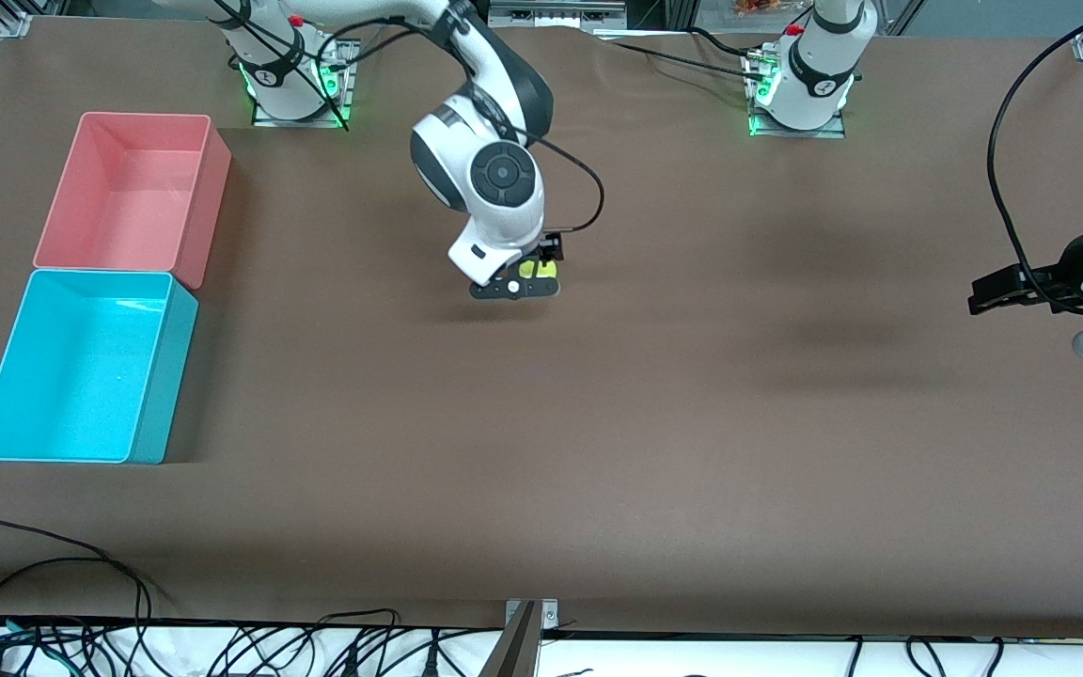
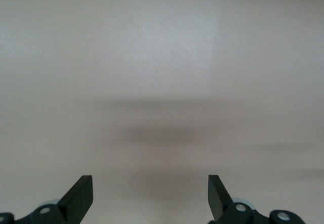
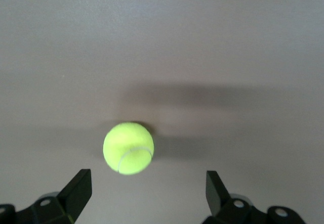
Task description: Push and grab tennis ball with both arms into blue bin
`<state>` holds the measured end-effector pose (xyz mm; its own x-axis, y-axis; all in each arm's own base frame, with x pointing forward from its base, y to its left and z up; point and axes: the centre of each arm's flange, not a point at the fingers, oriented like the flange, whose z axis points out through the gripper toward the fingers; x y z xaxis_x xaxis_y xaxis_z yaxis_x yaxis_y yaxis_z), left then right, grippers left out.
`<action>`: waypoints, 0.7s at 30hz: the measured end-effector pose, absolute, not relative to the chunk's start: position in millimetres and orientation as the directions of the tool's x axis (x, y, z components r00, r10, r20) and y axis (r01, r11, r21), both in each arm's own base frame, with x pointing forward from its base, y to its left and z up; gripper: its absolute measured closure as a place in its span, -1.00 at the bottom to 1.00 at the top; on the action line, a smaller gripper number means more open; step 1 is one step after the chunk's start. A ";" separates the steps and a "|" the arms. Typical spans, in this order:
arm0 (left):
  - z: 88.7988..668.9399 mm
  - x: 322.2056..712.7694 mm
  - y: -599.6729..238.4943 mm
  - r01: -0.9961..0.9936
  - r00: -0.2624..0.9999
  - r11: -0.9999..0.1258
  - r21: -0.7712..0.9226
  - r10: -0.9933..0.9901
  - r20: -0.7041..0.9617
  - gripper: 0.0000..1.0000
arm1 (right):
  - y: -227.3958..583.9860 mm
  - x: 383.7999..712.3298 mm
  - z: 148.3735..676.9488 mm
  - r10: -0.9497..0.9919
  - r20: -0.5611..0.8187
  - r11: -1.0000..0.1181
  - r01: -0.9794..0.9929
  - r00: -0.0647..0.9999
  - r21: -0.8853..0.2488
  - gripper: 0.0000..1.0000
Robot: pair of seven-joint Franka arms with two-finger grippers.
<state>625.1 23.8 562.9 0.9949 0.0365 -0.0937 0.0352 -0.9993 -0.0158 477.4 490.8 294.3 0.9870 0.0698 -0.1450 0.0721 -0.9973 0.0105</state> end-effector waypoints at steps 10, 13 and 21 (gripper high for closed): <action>563.0 625.1 25.2 0.037 0.995 -0.999 -0.016 0.039 -0.093 -1.00 | 505.0 455.6 250.6 0.101 -0.136 -0.995 0.103 0.986 0.008 -1.00; 563.0 625.1 25.2 0.037 0.995 -0.999 -0.016 0.039 -0.093 -1.00 | 506.7 452.8 246.9 0.105 -0.142 -0.994 0.107 0.984 0.010 -1.00; 563.4 625.1 25.2 0.037 0.995 -0.999 -0.016 0.039 -0.093 -1.00 | 517.2 439.8 228.9 0.126 -0.154 -0.992 0.128 0.980 0.003 -1.00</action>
<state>625.1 25.2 563.4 0.9950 0.0387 -0.0925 0.0374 -0.9992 -0.0163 439.8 517.2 228.9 0.9800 0.1258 -0.1542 0.1278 -0.9918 0.0031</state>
